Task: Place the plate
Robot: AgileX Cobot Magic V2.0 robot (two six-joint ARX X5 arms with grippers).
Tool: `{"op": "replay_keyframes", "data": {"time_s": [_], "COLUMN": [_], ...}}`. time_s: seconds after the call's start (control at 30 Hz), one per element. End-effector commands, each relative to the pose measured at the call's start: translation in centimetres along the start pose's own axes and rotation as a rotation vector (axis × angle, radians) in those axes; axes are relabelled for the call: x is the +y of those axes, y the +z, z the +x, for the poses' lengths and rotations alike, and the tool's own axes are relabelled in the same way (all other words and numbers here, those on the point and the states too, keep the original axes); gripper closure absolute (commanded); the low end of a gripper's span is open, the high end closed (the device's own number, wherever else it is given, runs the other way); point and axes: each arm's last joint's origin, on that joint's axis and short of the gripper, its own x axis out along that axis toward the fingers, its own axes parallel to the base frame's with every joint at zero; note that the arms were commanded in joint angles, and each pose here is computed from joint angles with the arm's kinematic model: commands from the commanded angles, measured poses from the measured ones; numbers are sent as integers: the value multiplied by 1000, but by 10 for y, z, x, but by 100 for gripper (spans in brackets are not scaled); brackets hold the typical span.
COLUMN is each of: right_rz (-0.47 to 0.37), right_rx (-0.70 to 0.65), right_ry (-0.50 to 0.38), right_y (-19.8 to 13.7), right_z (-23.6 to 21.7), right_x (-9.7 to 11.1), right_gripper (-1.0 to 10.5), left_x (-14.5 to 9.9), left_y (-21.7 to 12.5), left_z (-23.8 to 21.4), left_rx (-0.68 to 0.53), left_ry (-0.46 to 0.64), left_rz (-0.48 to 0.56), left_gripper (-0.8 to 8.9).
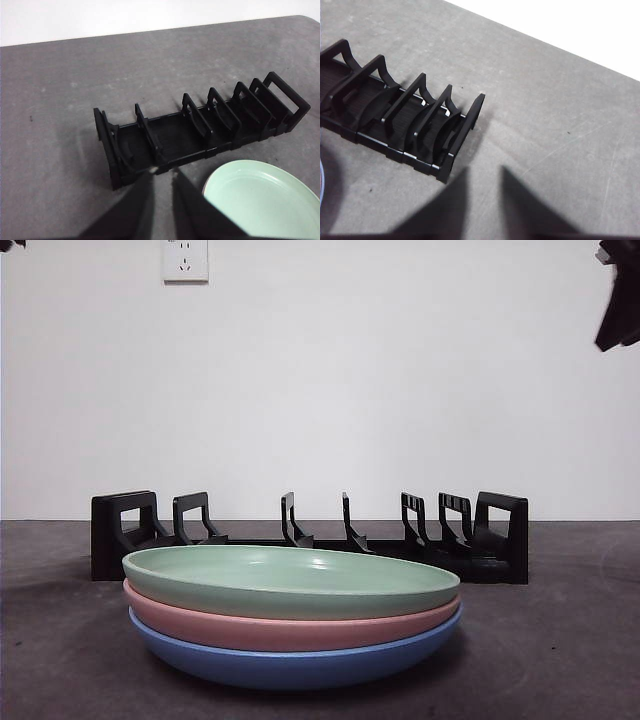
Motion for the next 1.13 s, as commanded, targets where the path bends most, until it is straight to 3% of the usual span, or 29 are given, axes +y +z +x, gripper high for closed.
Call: {"op": "replay_keyframes", "data": {"time_s": [0.03,0.5,0.6,0.77,0.93,1.07,1.13], "right_rz": [1,2,2,2,2,2,2], "right_rx": [-36,-58,-59,-59,-59,-59,-60], "right_ry": [2,-5,-5,-5,-5,-5,-5], "right_y": [5,7,7,7,7,7,7], "right_z": [-1,-3,-3,-3,-3,-3,-3], "right_x": [0,-1,-1,-1,-1,-1,-1], "right_gripper": [930,930,930,930,930,930,930], "left_x": [0,0,3,19,36,38,38], "left_y": [5,4,-3,-65,-147,-180,-185], "left_z": [4,4,0,3,14,20,24], "left_rx": [-26,-17,-81,-324,-316,-324,-330], "left_ry": [-7,-7,28,175,376,397,377], "left_rz": [0,1,130,174,77,64,10], "left_gripper": [806,806,806,805,805,805,805]}}
